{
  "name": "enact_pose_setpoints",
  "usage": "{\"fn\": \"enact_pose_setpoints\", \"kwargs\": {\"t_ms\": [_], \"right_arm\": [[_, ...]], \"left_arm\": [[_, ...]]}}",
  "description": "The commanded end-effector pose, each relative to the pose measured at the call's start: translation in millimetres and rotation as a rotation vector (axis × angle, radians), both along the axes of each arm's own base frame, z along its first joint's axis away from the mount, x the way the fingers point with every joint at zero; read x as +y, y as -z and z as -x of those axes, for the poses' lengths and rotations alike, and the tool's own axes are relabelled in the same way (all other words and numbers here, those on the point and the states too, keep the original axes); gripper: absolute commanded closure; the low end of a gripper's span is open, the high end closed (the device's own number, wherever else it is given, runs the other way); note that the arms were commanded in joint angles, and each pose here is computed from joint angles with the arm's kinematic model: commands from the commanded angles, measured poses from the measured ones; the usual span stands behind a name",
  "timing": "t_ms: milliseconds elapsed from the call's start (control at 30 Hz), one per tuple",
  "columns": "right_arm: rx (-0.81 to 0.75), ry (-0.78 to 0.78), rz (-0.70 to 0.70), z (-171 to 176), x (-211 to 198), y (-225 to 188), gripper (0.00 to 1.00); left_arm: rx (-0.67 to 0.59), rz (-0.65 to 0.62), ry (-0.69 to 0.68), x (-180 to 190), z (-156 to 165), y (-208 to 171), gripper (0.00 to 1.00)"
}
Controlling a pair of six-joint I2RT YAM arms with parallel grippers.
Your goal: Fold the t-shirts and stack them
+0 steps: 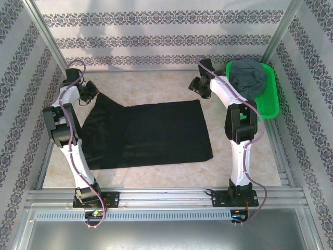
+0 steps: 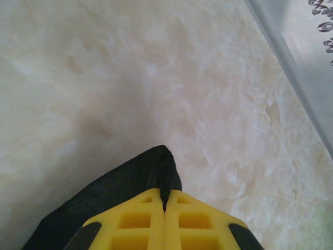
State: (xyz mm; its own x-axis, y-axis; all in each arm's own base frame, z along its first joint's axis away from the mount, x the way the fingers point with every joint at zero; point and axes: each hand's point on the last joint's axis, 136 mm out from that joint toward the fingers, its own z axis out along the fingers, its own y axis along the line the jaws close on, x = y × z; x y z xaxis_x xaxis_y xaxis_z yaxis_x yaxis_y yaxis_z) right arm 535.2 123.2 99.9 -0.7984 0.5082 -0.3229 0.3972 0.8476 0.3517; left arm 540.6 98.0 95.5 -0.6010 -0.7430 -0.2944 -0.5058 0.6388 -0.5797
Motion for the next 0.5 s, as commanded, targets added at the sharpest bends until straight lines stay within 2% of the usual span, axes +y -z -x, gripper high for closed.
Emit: {"fn": "enact_pose_setpoints", "kwargs": {"t_ms": [0, 133, 267, 467], "right_arm": [[0.061, 0.005, 0.075, 5.1, -12.1, 12.6, 0.43], [0.093, 0.005, 0.088, 0.4, -17.9, 21.1, 0.43], [0.149, -0.007, 0.113, -1.5, -19.6, 37.4, 0.43], [0.177, -0.02, 0.143, -9.5, -22.3, 54.3, 0.49]], "left_arm": [[-0.04, 0.033, 0.009, -8.5, -7.5, -11.9, 1.0], [-0.05, 0.058, 0.027, -23.8, -8.7, -20.1, 1.0], [-0.112, 0.09, 0.007, -35.0, -8.9, -40.6, 1.0], [-0.171, 0.123, -0.029, -39.9, -6.0, -64.3, 1.0]]}}
